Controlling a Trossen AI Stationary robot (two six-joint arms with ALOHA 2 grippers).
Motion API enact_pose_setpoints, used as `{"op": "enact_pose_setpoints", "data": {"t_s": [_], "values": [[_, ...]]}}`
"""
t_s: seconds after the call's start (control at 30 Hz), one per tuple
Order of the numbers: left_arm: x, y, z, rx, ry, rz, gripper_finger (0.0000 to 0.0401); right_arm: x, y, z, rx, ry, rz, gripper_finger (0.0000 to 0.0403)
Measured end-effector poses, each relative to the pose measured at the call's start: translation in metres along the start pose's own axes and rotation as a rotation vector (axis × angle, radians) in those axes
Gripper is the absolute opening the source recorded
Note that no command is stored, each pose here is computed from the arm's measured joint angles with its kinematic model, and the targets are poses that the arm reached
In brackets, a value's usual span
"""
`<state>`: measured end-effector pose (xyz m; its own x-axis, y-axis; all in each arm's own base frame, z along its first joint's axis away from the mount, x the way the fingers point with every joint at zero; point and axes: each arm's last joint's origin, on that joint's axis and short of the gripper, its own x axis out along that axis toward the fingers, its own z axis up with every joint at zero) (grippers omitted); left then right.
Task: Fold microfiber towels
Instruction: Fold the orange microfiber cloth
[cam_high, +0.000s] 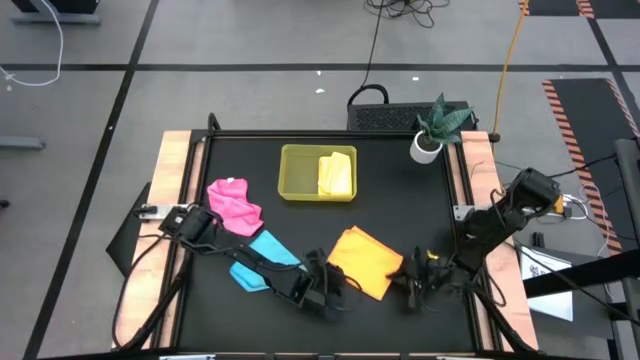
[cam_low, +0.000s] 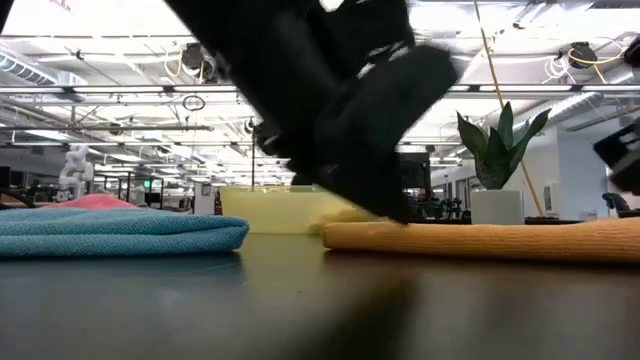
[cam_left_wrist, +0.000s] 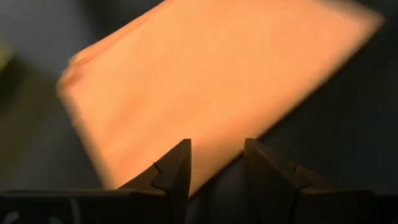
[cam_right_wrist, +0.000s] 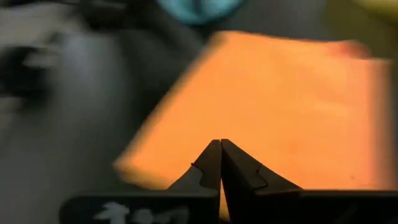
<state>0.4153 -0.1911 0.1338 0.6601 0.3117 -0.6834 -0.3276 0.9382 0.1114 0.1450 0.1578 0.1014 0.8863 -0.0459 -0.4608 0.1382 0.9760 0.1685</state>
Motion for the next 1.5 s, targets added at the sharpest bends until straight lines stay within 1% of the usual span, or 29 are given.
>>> {"op": "enact_pose_setpoints", "data": {"t_s": [0.07, 0.13, 0.2, 0.3, 0.43, 0.53, 0.63, 0.73, 0.83, 0.93, 1.03, 1.1, 1.17, 1.23, 1.27, 1.33, 1.4, 1.5], "values": [[0.003, -0.002, 0.006, 0.001, -0.029, -0.06, 0.0152, 0.003, -0.011, -0.002, 0.01, 0.012, -0.089, 0.0], [0.008, 0.0, 0.01, 0.016, -0.044, -0.072, 0.0152, 0.005, -0.021, -0.007, 0.021, 0.057, -0.146, 0.0], [0.015, 0.005, 0.01, 0.01, -0.03, -0.063, 0.0152, 0.007, -0.029, -0.01, 0.051, 0.121, -0.165, 0.0], [0.021, 0.015, 0.004, 0.019, 0.048, -0.02, 0.0152, 0.009, -0.029, -0.01, 0.114, 0.157, -0.144, 0.0], [0.02, 0.021, -0.004, -0.012, 0.113, 0.059, 0.0152, 0.007, -0.015, -0.009, 0.177, 0.157, -0.012, 0.0], [0.009, 0.019, -0.007, 0.023, 0.136, 0.078, 0.0152, 0.002, 0.0, -0.007, 0.206, 0.103, 0.107, 0.0], [-0.004, 0.012, -0.006, 0.024, 0.118, 0.051, 0.0152, -0.007, 0.015, -0.002, 0.139, 0.037, 0.235, 0.0], [-0.016, 0.004, 0.001, 0.024, 0.048, 0.018, 0.0152, -0.017, 0.028, 0.007, 0.06, -0.068, 0.353, 0.0], [-0.021, -0.002, 0.005, 0.055, -0.01, -0.005, 0.0152, -0.021, 0.034, 0.014, -0.027, -0.155, 0.4, 0.0], [-0.018, -0.005, 0.014, 0.012, -0.093, -0.026, 0.0152, -0.019, 0.033, 0.016, -0.085, -0.176, 0.384, 0.0], [-0.005, 0.002, 0.019, -0.066, -0.112, -0.021, 0.0152, -0.01, 0.025, 0.013, -0.135, -0.13, 0.306, 0.0], [0.008, 0.01, 0.019, -0.159, -0.085, -0.012, 0.0152, -0.002, 0.014, 0.009, -0.109, -0.08, 0.196, 0.0], [0.02, 0.017, 0.018, -0.224, -0.058, -0.006, 0.0152, 0.006, 0.001, 0.006, -0.065, -0.035, 0.074, 0.0], [0.031, 0.021, 0.015, -0.239, -0.024, -0.016, 0.0152, 0.013, -0.011, 0.003, -0.022, 0.003, -0.027, 0.0], [0.035, 0.022, 0.013, -0.232, 0.001, -0.028, 0.0152, 0.015, -0.015, 0.003, -0.007, 0.019, -0.055, 0.0], [0.041, 0.024, 0.008, -0.216, 0.035, -0.036, 0.0151, 0.017, -0.019, 0.002, 0.016, 0.061, -0.058, 0.0], [0.04, 0.025, 0.008, -0.213, 0.051, -0.032, 0.0144, 0.018, -0.018, 0.001, 0.043, 0.108, -0.018, 0.0], [0.032, 0.023, 0.011, -0.199, 0.041, -0.041, 0.0122, 0.015, -0.014, -0.002, 0.082, 0.172, 0.055, 0.0]]}}
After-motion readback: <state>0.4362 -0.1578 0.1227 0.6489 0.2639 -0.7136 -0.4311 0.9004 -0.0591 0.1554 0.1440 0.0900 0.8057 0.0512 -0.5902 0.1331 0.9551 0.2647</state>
